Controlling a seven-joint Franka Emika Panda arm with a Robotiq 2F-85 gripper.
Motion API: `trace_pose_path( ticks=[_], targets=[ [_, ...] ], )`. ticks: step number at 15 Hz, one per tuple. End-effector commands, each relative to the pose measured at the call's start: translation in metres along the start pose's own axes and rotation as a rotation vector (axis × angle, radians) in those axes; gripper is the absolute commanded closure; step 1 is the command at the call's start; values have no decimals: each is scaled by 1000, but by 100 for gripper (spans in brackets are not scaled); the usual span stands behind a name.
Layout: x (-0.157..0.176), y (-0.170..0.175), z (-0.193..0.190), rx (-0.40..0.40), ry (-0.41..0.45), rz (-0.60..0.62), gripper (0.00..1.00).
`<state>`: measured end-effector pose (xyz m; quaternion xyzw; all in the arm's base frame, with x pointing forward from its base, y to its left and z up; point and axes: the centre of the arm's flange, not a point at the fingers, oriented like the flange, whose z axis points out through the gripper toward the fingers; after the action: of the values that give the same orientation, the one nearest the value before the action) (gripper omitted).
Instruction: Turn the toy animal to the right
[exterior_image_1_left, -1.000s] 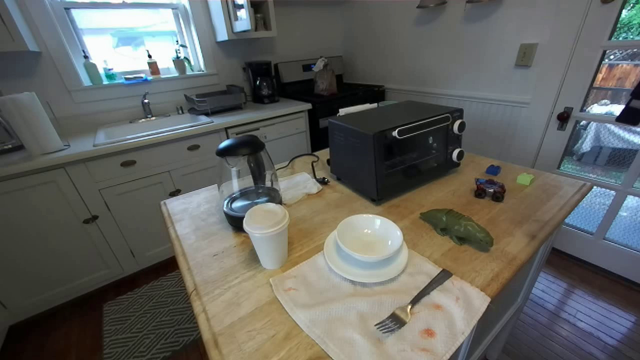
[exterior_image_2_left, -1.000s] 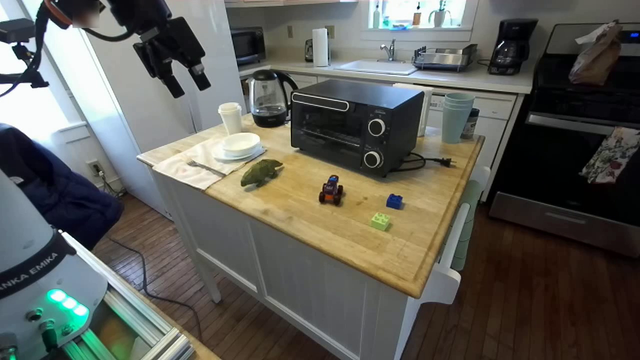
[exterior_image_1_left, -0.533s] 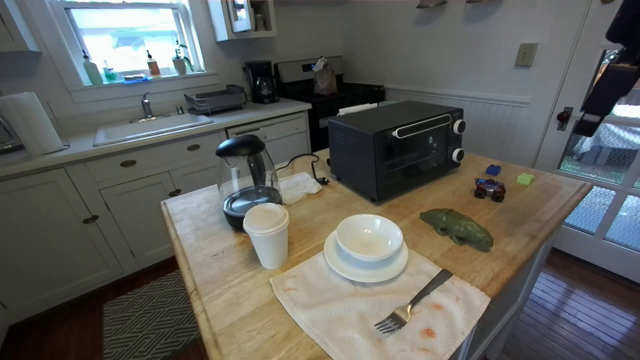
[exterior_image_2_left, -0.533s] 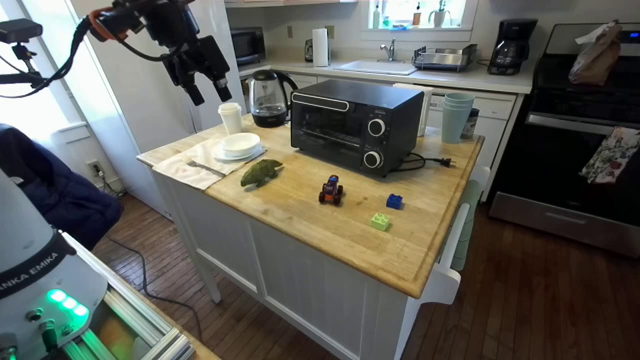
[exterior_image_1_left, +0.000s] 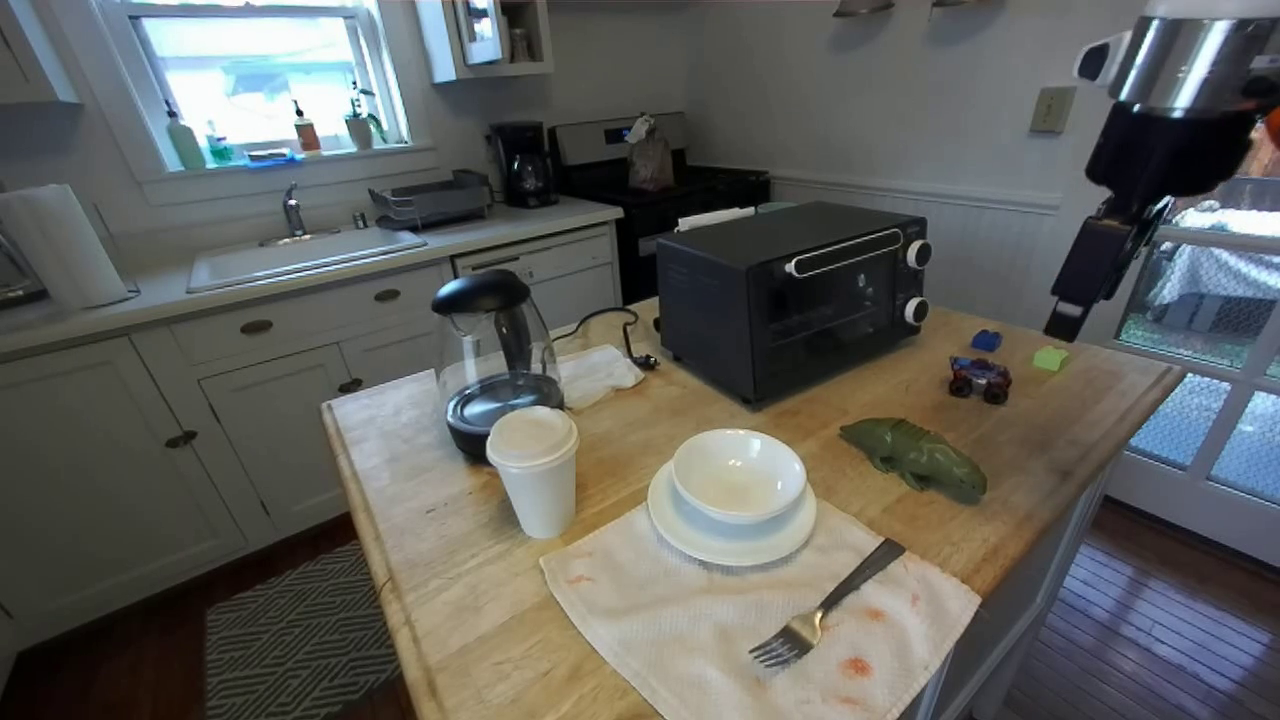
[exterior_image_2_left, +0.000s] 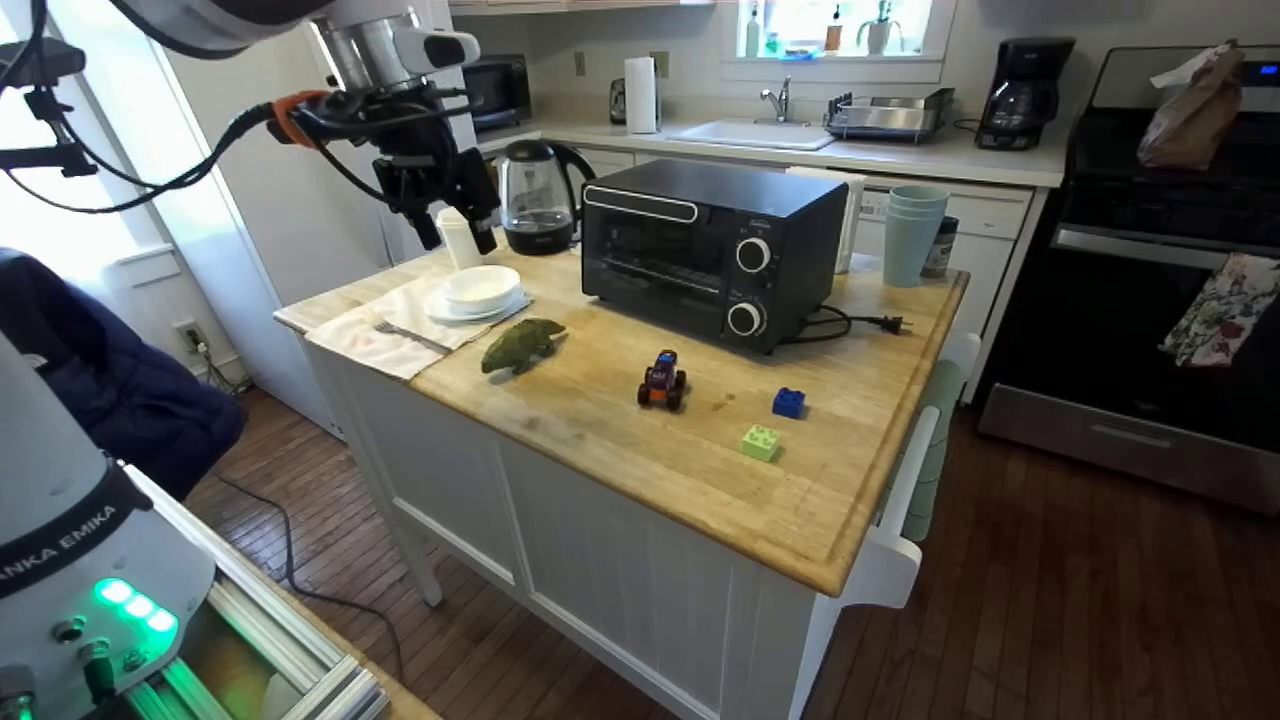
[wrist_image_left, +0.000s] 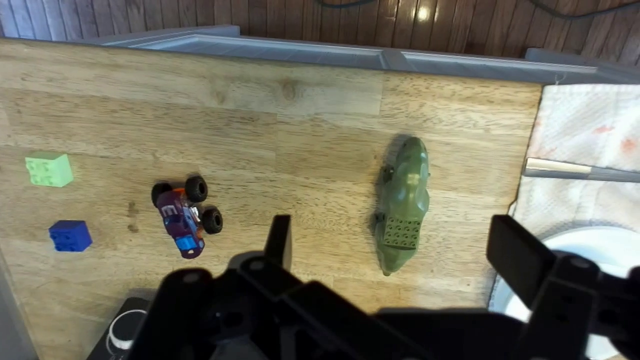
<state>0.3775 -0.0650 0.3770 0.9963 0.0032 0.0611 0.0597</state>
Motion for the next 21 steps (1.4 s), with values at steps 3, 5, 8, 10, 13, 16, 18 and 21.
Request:
trace_pose_path(
  ticks=[3,5,8,10,13,16,18,21],
  targets=[
    [33,-1,36,60,0,-8,0],
    [38,-1,48,80,-12,-14,0],
    [45,1,65,110,-29,-17,0],
    [48,2,75,122,-37,-16,0],
    [55,4,90,132,-27,5,0],
    [61,3,103,149,3,42,0],
    [65,2,112,160,14,70,0],
    [71,1,125,192,37,108,0]
  ],
)
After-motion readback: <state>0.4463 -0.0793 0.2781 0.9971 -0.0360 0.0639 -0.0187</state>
